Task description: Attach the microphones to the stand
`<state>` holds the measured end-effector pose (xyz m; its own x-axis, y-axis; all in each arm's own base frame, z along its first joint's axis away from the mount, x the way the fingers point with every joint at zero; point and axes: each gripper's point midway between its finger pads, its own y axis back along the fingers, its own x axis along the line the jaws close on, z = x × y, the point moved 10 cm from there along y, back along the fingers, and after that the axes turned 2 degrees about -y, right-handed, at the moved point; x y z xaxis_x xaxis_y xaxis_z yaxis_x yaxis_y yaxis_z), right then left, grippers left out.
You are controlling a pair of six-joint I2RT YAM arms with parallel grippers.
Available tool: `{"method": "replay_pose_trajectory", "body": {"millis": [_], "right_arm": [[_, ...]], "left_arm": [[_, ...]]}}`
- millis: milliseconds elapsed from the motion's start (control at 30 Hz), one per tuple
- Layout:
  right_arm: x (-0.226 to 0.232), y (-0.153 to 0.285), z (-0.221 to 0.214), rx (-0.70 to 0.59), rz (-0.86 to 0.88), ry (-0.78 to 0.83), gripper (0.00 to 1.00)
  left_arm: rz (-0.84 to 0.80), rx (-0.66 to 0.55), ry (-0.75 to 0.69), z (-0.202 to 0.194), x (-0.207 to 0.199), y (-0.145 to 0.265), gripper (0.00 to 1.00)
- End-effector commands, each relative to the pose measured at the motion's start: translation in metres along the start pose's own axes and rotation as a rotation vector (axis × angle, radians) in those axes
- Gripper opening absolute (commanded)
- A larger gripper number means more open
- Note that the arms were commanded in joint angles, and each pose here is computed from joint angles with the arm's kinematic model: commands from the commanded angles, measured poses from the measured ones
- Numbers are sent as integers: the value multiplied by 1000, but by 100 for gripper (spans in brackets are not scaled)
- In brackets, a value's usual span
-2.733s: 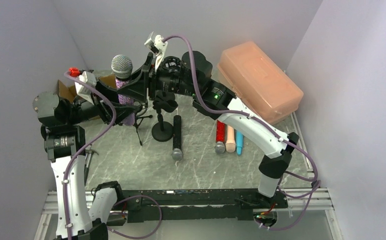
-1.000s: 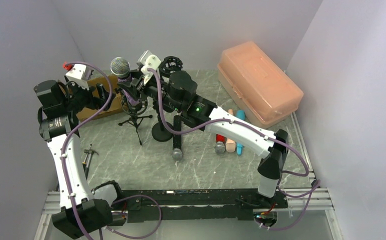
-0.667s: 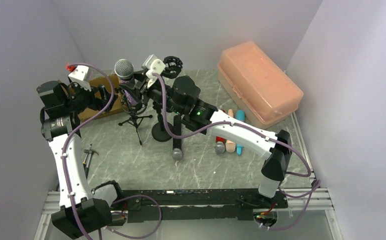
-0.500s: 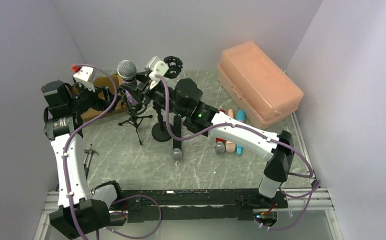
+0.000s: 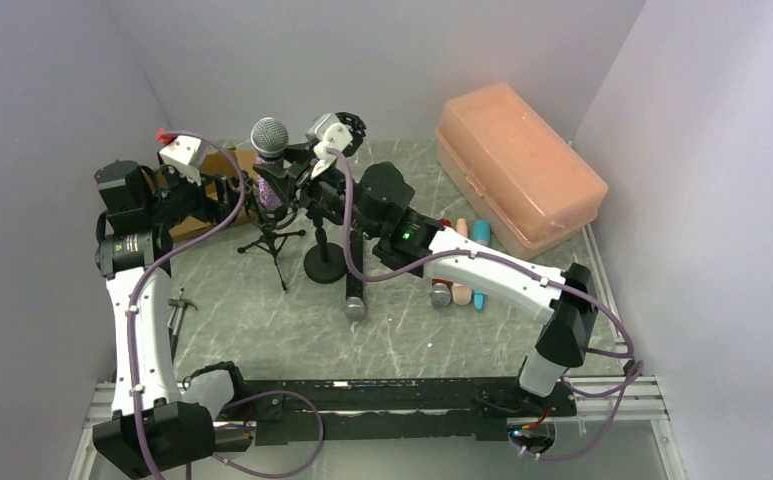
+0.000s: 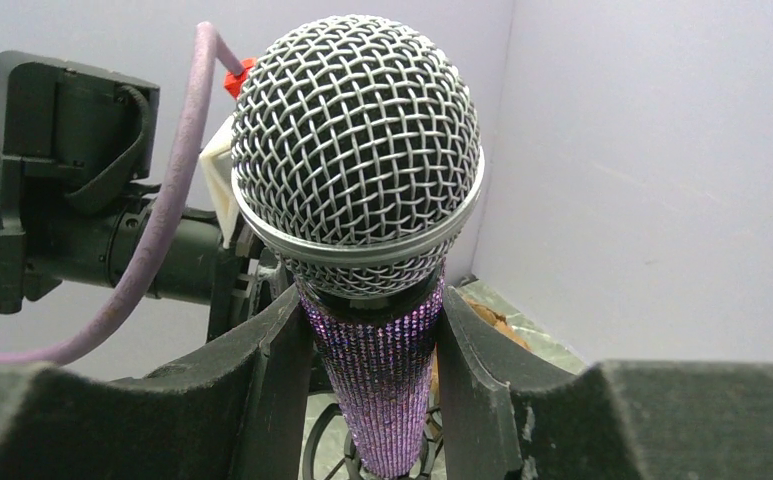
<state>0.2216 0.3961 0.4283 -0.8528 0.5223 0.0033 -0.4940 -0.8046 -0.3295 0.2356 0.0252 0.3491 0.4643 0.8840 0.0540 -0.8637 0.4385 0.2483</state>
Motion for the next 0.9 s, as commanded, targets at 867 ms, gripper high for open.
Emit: {"method": "replay_pose_trajectory", "body": {"millis": [867], "right_arm": [[-15,5,-28,170,-63,67,0]], "left_arm": [[-4,16,-52,-8,-5,-1,87]]}}
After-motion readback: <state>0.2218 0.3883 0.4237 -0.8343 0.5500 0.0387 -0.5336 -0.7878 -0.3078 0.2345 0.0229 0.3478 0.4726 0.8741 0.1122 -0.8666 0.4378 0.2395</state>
